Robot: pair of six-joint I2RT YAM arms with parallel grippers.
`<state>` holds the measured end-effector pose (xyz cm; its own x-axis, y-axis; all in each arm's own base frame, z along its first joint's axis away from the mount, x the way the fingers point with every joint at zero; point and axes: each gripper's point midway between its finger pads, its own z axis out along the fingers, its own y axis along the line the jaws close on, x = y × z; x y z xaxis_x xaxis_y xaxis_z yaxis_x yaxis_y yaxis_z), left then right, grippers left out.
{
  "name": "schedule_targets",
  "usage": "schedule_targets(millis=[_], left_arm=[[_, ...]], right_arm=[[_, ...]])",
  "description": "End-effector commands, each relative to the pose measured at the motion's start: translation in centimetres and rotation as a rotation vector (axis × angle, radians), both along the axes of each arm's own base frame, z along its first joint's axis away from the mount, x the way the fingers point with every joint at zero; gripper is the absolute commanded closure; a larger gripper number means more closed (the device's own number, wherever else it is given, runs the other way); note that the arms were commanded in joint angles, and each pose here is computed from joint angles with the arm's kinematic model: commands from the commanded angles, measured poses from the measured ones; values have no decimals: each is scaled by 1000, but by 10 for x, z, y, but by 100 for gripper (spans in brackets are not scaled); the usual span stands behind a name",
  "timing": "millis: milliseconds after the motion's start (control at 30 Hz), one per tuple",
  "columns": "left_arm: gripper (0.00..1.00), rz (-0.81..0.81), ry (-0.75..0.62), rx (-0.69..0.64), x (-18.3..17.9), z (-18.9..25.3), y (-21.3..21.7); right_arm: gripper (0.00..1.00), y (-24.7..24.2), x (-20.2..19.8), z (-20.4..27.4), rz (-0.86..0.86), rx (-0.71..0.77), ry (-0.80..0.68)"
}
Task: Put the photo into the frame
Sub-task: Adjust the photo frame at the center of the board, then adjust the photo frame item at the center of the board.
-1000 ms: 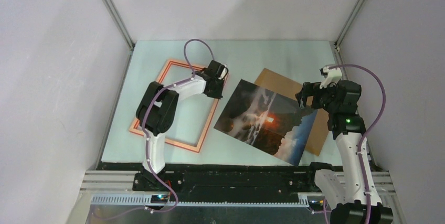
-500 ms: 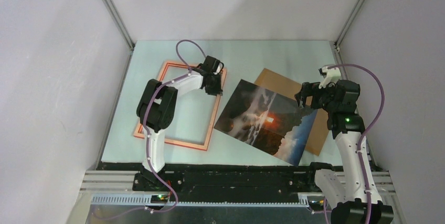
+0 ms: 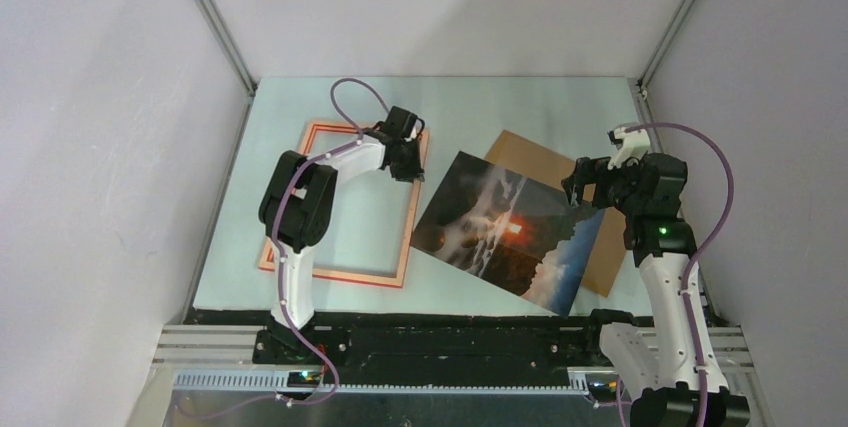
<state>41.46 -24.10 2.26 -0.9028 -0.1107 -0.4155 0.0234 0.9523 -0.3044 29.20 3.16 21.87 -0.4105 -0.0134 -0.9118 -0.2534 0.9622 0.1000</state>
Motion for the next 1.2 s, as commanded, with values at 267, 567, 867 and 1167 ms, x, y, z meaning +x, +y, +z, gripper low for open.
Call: schedule_targets(millis=[267,567,867,1167], left_arm=[[60,41,38,11,-14,3,31],[14,-57,-64,32,-8,34,34],[6,-270,-200,87,-21,78,54],[6,-356,-287,219,-49,94,89]], right_arm=[[0,-2,-4,-14,11,-151,35],[0,27,-32,-72,257,-367,235],[0,82,-60,-119,549,-625,245],[0,147,-78,-157,774,-755,190]])
